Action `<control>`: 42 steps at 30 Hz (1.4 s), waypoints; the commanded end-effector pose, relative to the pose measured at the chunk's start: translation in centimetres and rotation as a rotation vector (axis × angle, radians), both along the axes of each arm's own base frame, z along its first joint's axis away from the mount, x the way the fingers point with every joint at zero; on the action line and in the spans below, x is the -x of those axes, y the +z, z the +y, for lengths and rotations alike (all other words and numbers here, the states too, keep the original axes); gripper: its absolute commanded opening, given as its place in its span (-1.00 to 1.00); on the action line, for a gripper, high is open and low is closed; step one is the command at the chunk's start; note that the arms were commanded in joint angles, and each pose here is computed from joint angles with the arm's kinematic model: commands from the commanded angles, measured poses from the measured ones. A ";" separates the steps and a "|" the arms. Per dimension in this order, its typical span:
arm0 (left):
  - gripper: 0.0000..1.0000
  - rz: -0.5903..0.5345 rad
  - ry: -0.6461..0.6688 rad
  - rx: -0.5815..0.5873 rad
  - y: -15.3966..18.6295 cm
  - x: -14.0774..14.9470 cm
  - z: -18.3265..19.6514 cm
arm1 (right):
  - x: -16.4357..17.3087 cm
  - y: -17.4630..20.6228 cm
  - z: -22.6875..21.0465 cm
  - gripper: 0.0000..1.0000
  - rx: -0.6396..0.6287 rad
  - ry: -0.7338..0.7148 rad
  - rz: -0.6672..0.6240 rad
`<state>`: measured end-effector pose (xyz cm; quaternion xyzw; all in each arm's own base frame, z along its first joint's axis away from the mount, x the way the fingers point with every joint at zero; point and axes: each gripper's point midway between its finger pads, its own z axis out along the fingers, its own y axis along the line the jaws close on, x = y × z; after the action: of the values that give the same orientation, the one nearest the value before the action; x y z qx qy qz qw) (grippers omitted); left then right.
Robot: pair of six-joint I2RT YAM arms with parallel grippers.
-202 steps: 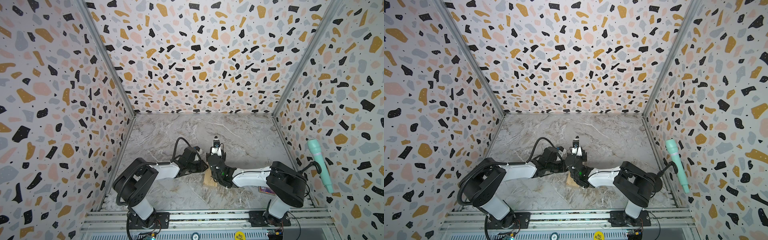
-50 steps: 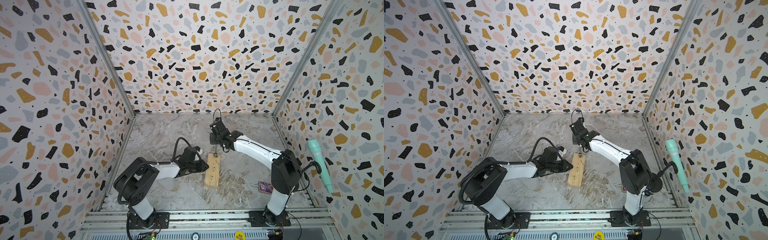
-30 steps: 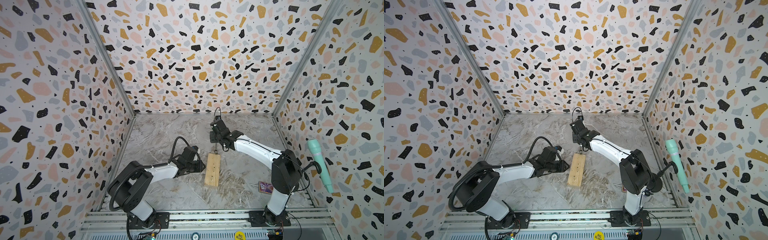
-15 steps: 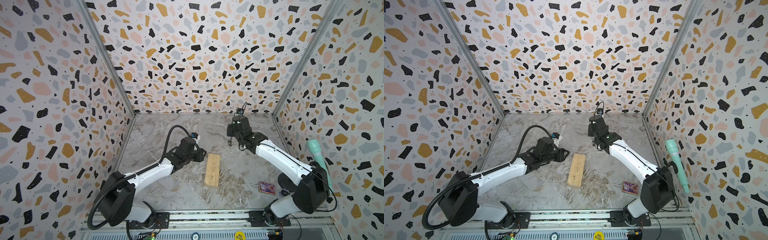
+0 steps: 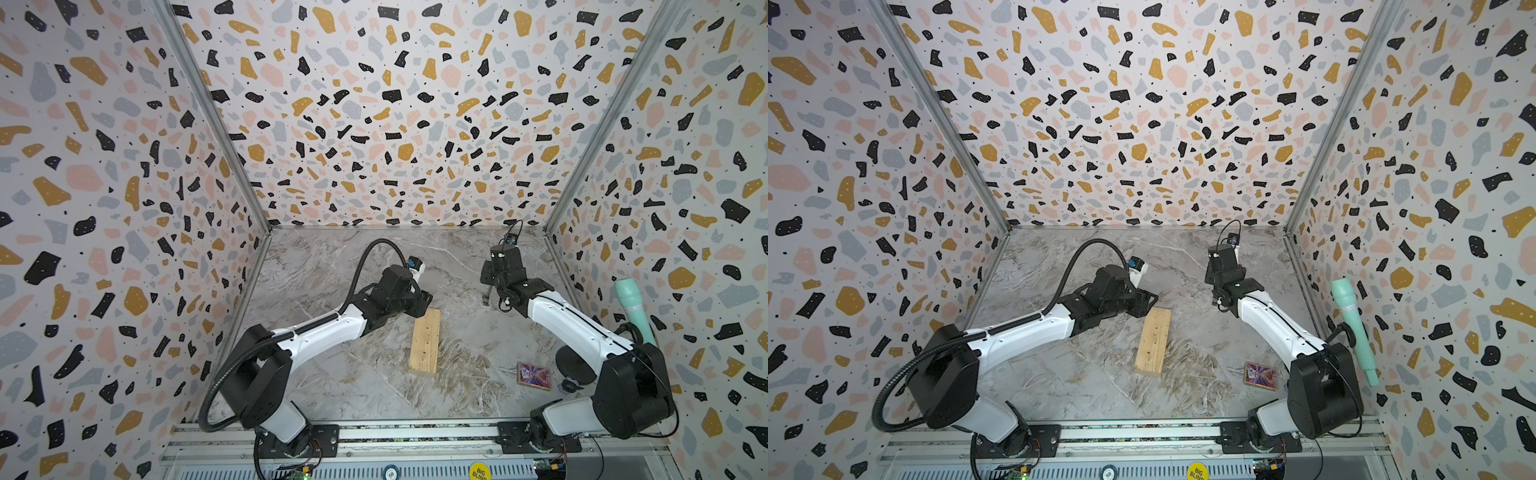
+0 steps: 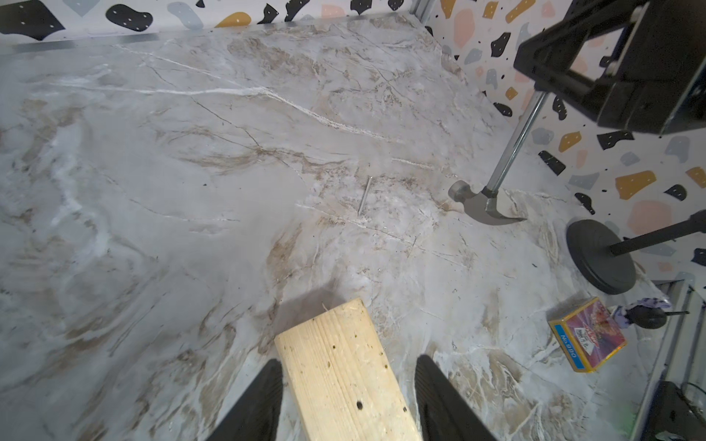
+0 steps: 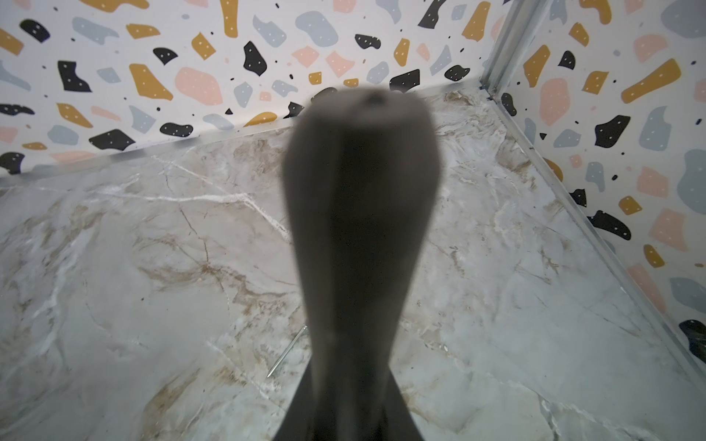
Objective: Use a claw hammer to pull out a nail
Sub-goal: Pick up the nail from the center of the board.
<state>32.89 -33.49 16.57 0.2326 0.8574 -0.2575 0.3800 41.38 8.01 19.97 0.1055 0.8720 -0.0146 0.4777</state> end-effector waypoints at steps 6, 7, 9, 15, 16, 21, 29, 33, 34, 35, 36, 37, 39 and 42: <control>0.17 -0.104 -0.022 -0.030 0.1 -3.5 -3.5 | -2.4 2.1 0.5 -1.00 -0.098 0.007 -0.112; 0.16 -0.103 -0.020 -0.033 -0.2 -3.8 -3.9 | -2.5 2.0 0.6 -1.00 -0.101 0.010 -0.116; 0.16 -0.102 -0.021 -0.034 -0.7 -4.2 -4.8 | -3.0 2.2 0.8 -1.00 -0.113 0.020 -0.132; 0.17 -0.095 0.012 -0.075 -2.8 -5.9 -6.7 | -4.4 1.8 1.3 -1.00 -0.130 0.030 -0.136; 0.16 -0.091 0.020 -0.085 -3.3 -6.2 -7.0 | -4.5 1.6 1.5 -1.00 -0.131 0.036 -0.133; 0.14 -0.078 0.099 -0.130 -5.1 -7.9 -7.6 | -4.1 1.2 1.6 -1.00 -0.119 0.061 -0.117; 0.13 -0.025 0.200 -0.203 -8.3 -10.0 -7.8 | -2.3 0.9 1.1 -1.00 -0.109 0.078 -0.101; 0.12 0.010 0.236 -0.234 -9.5 -10.5 -8.0 | -1.5 1.2 0.7 -1.00 -0.113 0.078 -0.110; 0.12 0.021 0.239 -0.240 -9.9 -10.5 -8.1 | -1.3 1.2 0.6 -1.00 -0.113 0.078 -0.111; 0.12 0.028 0.243 -0.242 -10.2 -10.5 -8.2 | -1.1 1.2 0.5 -1.00 -0.112 0.078 -0.110; 0.12 0.037 0.249 -0.240 -10.5 -10.7 -8.3 | -0.9 1.2 0.5 -1.00 -0.113 0.080 -0.109; 0.12 0.043 0.256 -0.236 -10.7 -10.7 -8.5 | -0.7 1.2 0.4 -1.00 -0.114 0.081 -0.109; 0.12 0.056 0.267 -0.229 -11.2 -10.9 -8.7 | -0.4 1.2 0.3 -1.00 -0.114 0.083 -0.109; 0.12 0.062 0.284 -0.215 -11.6 -11.1 -9.1 | 0.0 1.2 0.1 -1.00 -0.109 0.089 -0.106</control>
<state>43.96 -42.14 4.81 0.1582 0.9136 -0.1140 0.3568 41.53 8.30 18.90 0.0949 0.8637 0.0507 0.4924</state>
